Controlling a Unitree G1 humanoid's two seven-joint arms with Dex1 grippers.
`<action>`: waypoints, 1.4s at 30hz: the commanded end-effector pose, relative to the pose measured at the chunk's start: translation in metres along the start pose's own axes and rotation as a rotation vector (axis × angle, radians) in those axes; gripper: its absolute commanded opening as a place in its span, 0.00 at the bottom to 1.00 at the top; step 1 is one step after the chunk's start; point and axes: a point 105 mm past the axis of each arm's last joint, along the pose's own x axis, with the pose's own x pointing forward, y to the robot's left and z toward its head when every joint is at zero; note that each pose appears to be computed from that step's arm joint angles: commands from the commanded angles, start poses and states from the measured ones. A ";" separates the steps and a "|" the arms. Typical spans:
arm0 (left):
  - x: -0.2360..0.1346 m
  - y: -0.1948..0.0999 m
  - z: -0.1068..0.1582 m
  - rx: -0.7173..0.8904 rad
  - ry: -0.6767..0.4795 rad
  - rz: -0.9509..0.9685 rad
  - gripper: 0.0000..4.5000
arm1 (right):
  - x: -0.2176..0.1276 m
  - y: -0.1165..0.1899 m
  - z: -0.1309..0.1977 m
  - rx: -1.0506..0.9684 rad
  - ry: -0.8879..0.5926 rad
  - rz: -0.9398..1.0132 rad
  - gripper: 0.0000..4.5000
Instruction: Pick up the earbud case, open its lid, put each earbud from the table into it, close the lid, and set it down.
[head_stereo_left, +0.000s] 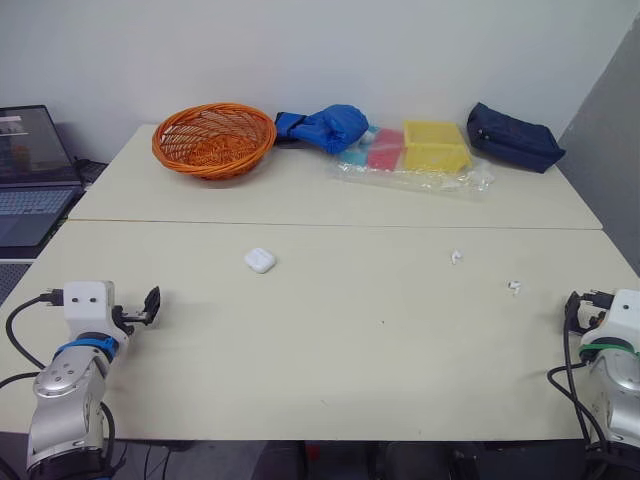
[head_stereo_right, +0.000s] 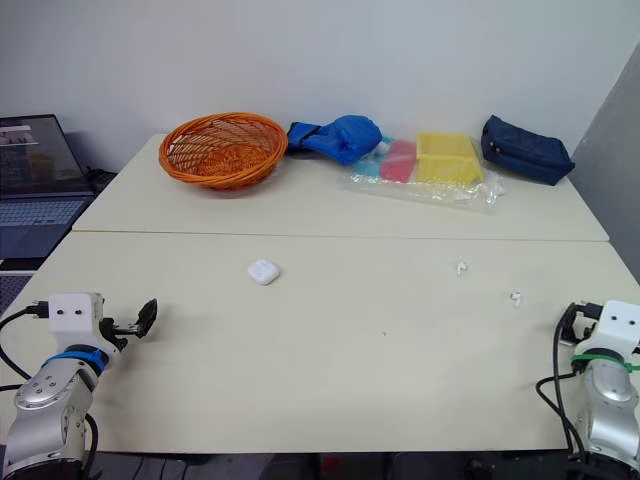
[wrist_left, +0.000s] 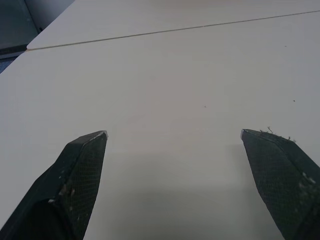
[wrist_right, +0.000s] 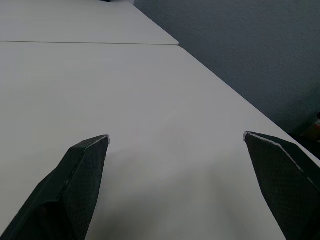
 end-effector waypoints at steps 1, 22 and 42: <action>-0.002 0.010 0.014 -0.026 -0.049 0.023 1.00 | 0.001 -0.012 0.016 -0.008 -0.056 -0.044 1.00; -0.006 -0.003 0.020 -0.073 -0.078 -0.054 1.00 | -0.012 -0.021 0.017 -0.032 -0.042 -0.055 1.00; -0.001 -0.118 0.066 0.097 -0.043 -0.750 1.00 | -0.112 0.212 0.145 -0.023 -0.299 1.497 1.00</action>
